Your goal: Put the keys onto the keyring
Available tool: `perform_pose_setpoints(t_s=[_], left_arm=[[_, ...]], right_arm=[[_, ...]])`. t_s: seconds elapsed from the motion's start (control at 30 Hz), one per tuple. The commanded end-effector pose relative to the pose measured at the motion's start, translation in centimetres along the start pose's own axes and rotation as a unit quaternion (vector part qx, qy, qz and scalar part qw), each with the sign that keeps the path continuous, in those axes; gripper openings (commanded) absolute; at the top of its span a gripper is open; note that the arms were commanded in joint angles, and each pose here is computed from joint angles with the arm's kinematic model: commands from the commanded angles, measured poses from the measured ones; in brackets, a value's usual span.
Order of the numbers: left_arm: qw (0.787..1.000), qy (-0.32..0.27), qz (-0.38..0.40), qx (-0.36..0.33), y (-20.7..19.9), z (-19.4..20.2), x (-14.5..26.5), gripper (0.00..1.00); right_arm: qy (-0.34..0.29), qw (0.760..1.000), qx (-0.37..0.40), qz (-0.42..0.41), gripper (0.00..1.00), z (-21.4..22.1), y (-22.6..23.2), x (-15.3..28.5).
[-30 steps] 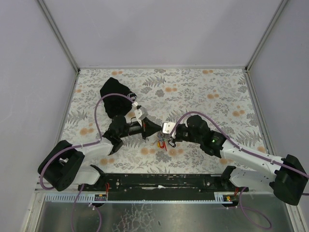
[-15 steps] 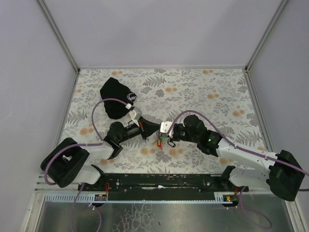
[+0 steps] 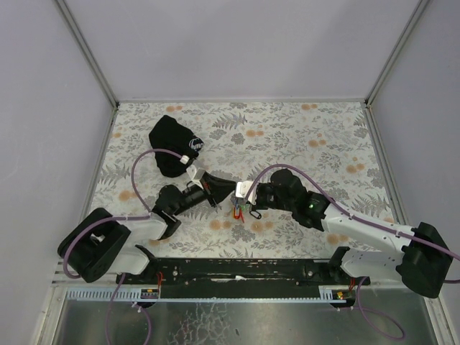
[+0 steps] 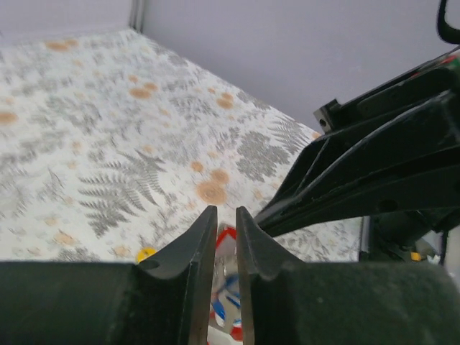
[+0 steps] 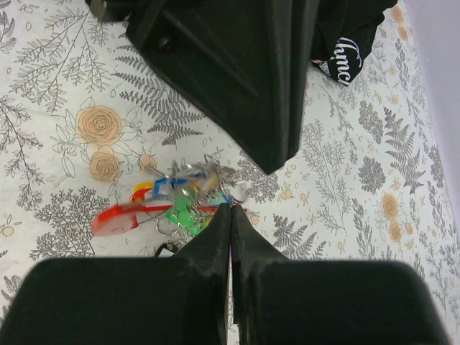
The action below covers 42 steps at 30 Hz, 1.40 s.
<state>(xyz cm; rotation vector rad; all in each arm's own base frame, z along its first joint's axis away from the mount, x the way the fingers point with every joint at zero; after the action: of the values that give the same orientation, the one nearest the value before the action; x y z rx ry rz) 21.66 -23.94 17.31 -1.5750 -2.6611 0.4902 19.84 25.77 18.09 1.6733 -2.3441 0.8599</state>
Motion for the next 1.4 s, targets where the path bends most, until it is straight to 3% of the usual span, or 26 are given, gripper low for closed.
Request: perform_pose_setpoints(t_s=[0.0, 0.2, 0.43, 0.77, 1.0, 1.37], left_arm=[[0.997, -0.016, 0.008, -0.079, 0.2, -2.2, 0.0, 0.18], [0.988, 0.060, 0.072, -0.124, 0.6, -1.8, -0.5, 0.28], [0.975, 0.103, 0.132, -0.147, 0.2, -1.7, -0.4, 0.31], [0.970, 0.115, 0.147, -0.154, -0.2, -1.8, -0.1, 0.31], [0.985, 0.084, 0.055, -0.141, 1.1, -3.5, -0.3, 0.32], [0.981, 0.097, 0.125, -0.116, -0.4, -2.7, -0.5, 0.32]], right_arm=[[-0.003, 1.000, 0.028, 0.012, 0.00, -2.1, -1.1, 0.9], [-0.001, 0.999, 0.041, 0.005, 0.00, -2.8, -1.4, 1.2], [-0.001, 0.999, 0.046, 0.005, 0.00, -3.2, -1.6, 1.5], [-0.002, 0.999, 0.048, 0.001, 0.00, -3.5, -1.7, 1.3], [-0.001, 0.999, 0.047, -0.001, 0.00, -3.5, -1.7, 1.2], [-0.004, 0.999, 0.046, -0.002, 0.00, -3.8, -1.8, 1.2]])
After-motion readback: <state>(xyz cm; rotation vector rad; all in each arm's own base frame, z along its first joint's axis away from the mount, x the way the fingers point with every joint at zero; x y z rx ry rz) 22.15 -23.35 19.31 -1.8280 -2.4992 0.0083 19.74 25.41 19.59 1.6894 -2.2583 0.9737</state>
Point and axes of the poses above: each gripper's point midway between its finger pads, its own x axis back along the fingers, its own y axis along the line the jaws close on, z = x × y, the point moved 5 cm from there along x, back along the fingers, and after that the axes turned 6 degrees about -x, right-handed, at the moved point
